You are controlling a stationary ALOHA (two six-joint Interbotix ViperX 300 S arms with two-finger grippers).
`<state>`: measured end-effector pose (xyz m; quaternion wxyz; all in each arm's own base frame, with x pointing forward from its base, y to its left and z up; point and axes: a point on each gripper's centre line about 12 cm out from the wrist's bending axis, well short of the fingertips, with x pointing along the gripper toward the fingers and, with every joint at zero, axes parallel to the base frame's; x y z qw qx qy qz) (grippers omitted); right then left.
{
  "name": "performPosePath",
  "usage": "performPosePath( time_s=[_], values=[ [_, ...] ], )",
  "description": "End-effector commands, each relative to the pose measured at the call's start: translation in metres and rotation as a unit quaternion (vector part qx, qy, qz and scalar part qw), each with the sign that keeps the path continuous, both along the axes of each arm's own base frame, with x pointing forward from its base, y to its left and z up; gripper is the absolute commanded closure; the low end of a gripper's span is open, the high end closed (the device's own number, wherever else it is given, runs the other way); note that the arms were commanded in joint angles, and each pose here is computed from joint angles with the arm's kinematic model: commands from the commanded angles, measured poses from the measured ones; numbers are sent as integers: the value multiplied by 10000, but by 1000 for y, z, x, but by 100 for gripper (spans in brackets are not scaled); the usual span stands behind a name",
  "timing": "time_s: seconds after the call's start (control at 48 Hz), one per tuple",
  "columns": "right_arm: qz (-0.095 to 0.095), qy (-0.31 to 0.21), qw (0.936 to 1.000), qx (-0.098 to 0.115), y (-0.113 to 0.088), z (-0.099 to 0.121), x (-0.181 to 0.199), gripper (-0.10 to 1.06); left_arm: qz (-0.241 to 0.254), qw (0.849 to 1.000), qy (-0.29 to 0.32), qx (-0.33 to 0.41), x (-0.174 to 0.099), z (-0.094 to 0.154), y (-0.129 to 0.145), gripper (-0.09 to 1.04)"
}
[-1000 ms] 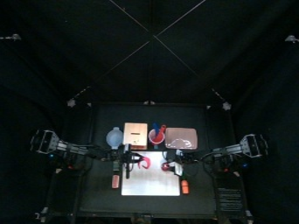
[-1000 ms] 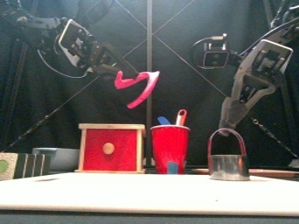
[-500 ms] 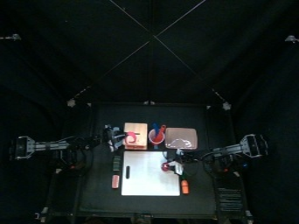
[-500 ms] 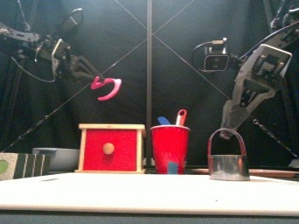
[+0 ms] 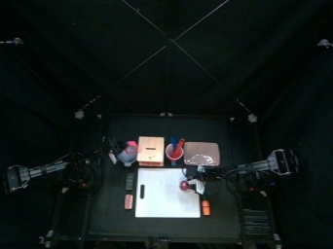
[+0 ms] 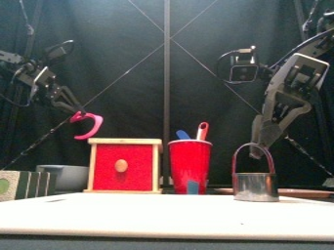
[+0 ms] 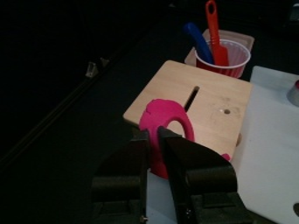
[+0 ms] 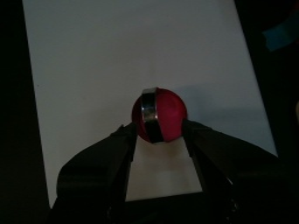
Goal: Get the cutter from the drawer then cut the dough then place the extra dough in the bowl
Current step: Place the extra dough in the bowl
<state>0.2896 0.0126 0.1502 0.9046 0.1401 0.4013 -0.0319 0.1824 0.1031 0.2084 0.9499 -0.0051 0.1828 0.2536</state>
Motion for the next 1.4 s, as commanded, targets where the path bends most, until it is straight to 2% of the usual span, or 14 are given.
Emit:
performPosePath(
  time_s=[0.021,0.229,0.5,0.604,0.708,0.958,1.271,1.396],
  values=[
    [3,-300,9995,-30,-1,17,5,15,130,9999,-4,-26,-2,2,5,40],
    [12,-392,9992,-40,-1,23,4,15,154,9996,212,-111,-7,-8,6,40],
    [12,-407,9992,-39,-1,24,5,15,-195,9956,847,-358,-10,-27,-4,39],
    [12,-430,9991,-39,-1,25,6,15,-258,9947,918,-396,-9,-30,-6,38],
    [10,-461,9989,-39,-1,27,7,15,-237,9961,794,-302,-7,-26,-5,34],
    [-26,-429,9991,9,-1,25,6,15,-226,9982,550,-97,-3,-21,-5,10],
    [14,-537,9985,-68,-2,30,10,15,-4,9999,-23,129,2,-6,-1,9],
    [33,-683,9975,-199,-6,36,15,15,-197,9988,-335,294,9,2,-11,9]
  ],
)
